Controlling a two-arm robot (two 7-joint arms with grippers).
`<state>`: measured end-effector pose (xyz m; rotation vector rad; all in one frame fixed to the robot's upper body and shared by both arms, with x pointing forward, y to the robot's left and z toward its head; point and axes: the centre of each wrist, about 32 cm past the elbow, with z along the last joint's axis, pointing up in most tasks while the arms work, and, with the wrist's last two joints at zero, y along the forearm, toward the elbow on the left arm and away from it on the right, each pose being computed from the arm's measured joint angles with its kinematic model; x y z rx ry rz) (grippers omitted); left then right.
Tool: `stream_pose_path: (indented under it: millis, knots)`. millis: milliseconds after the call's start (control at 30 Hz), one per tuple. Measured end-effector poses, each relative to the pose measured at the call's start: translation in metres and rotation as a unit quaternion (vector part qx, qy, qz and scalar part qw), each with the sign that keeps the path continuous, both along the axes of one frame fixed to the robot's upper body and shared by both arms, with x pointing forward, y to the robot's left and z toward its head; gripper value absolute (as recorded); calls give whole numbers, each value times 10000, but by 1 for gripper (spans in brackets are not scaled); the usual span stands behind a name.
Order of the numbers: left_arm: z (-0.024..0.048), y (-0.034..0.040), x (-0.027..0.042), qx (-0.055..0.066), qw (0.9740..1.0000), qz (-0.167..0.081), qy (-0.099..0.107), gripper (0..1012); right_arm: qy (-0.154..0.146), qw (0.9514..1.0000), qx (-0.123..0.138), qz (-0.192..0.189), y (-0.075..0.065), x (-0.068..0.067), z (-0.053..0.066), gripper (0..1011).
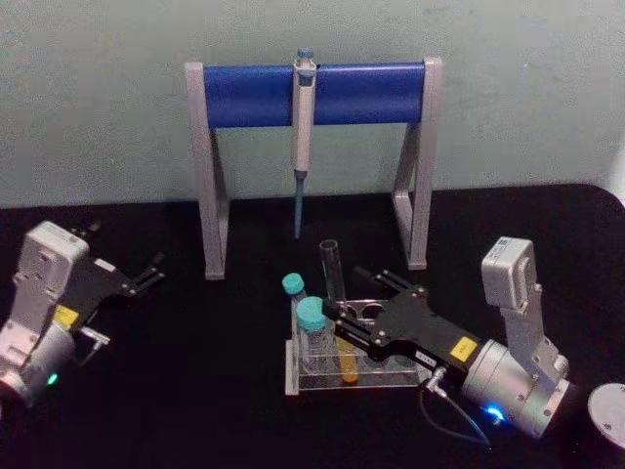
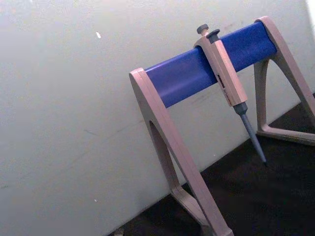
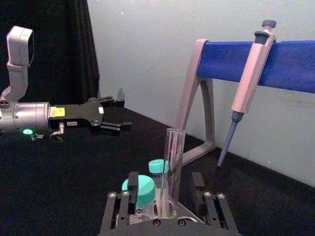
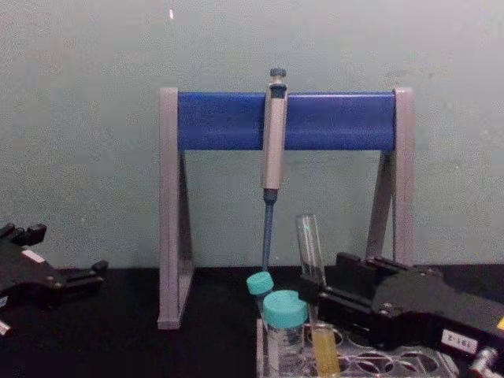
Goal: Pick up the test tube from the test tube rack, shake it, then place it back into the test tube rack.
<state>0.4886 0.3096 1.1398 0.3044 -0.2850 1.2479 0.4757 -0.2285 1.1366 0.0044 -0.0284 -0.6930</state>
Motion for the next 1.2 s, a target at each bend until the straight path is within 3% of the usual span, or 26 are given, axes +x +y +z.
stream_pose_path:
  millis: [433, 733, 967, 1000, 1167, 1200]
  knots:
    - [0, 0, 0, 0, 10000, 0, 0, 1001, -3, 10000, 8, 3, 0, 0, 1, 1000]
    - [0, 0, 0, 0, 10000, 0, 0, 1001, -62, 10000, 24, 47, 2, 13, 35, 1000]
    - [0, 0, 0, 0, 10000, 0, 0, 1001, -636, 9975, 308, -2, -32, 68, 322, 1000]
    - [0, 0, 0, 0, 10000, 0, 0, 1001, -636, 9975, 308, -2, -32, 68, 322, 1000]
    - [0, 0, 0, 0, 10000, 0, 0, 1001, -1098, 9903, 523, -677, -133, 47, 498, 1000]
    - [0, 0, 0, 0, 10000, 0, 0, 1001, -1156, 9870, 505, -997, -169, 28, 511, 1000]
